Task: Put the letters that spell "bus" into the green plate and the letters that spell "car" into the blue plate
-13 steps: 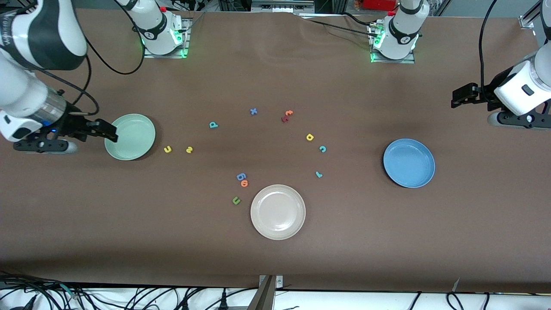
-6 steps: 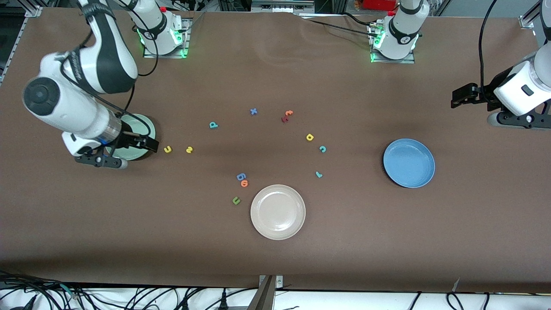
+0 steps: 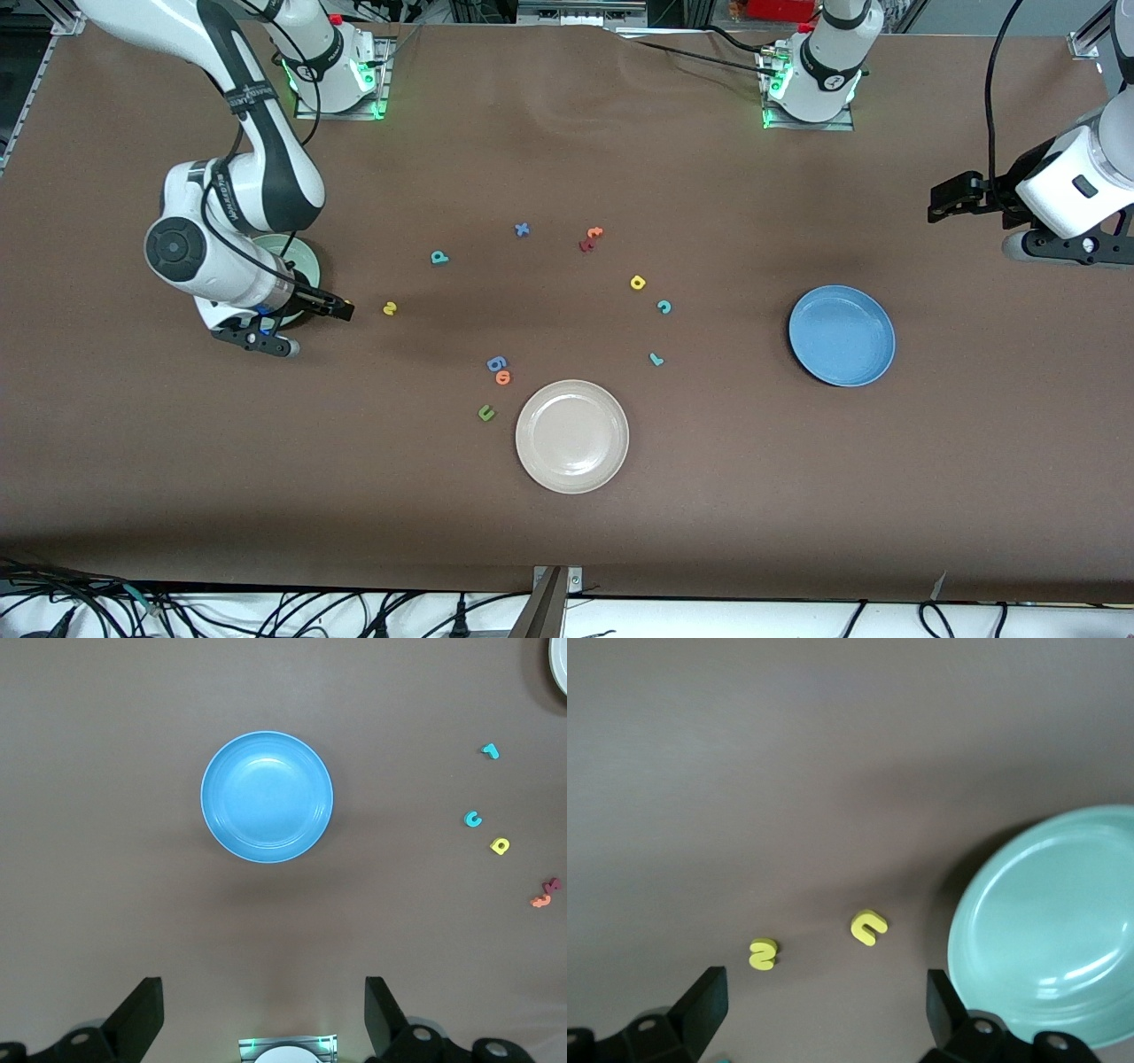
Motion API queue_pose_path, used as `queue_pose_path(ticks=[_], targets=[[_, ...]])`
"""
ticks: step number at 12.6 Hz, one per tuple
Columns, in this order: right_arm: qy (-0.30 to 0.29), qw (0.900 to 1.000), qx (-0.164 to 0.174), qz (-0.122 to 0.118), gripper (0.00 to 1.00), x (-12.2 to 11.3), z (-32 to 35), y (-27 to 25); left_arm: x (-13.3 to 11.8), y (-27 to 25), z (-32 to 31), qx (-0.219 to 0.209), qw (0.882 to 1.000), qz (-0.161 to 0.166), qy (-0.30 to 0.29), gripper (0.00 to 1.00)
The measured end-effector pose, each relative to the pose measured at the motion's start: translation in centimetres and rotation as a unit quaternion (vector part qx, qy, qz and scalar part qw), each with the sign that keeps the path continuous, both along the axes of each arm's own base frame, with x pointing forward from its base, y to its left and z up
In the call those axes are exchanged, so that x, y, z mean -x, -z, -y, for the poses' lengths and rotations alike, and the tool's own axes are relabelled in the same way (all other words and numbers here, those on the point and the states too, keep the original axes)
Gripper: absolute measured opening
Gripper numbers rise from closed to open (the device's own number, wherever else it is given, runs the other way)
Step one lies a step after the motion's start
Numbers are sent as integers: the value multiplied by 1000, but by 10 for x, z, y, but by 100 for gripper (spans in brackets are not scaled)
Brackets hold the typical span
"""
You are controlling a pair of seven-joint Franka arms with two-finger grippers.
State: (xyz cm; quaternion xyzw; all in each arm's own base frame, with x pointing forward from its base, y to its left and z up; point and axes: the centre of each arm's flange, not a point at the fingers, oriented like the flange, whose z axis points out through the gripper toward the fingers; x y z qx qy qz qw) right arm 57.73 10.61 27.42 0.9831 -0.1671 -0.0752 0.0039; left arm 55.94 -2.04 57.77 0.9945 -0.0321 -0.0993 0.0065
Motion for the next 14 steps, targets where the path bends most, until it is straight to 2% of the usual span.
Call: queue_pose_path(ticks=[3, 6, 8, 10, 11, 12, 13, 14], targets=[[46, 999, 12, -20, 99, 6, -4, 29, 0, 0, 0, 0, 1000, 0, 0, 100], [89, 996, 14, 0, 98, 11, -7, 55, 0, 0, 0, 0, 1000, 0, 0, 100], [96, 995, 12, 11, 93, 19, -14, 64, 0, 0, 0, -1, 1000, 0, -5, 100], [97, 995, 13, 9, 68, 23, -15, 69, 0, 0, 0, -2, 1000, 0, -11, 100], [97, 995, 13, 7, 60, 25, -14, 71, 0, 0, 0, -2, 1000, 0, -12, 100], [97, 995, 14, 5, 61, 27, -14, 72, 0, 0, 0, -2, 1000, 0, -12, 100], [97, 995, 15, 4, 68, 28, -14, 74, 0, 0, 0, -2, 1000, -1, -12, 100], [97, 995, 15, 2, 68, 29, -13, 75, 0, 1, 0, -2, 1000, -1, -12, 100]])
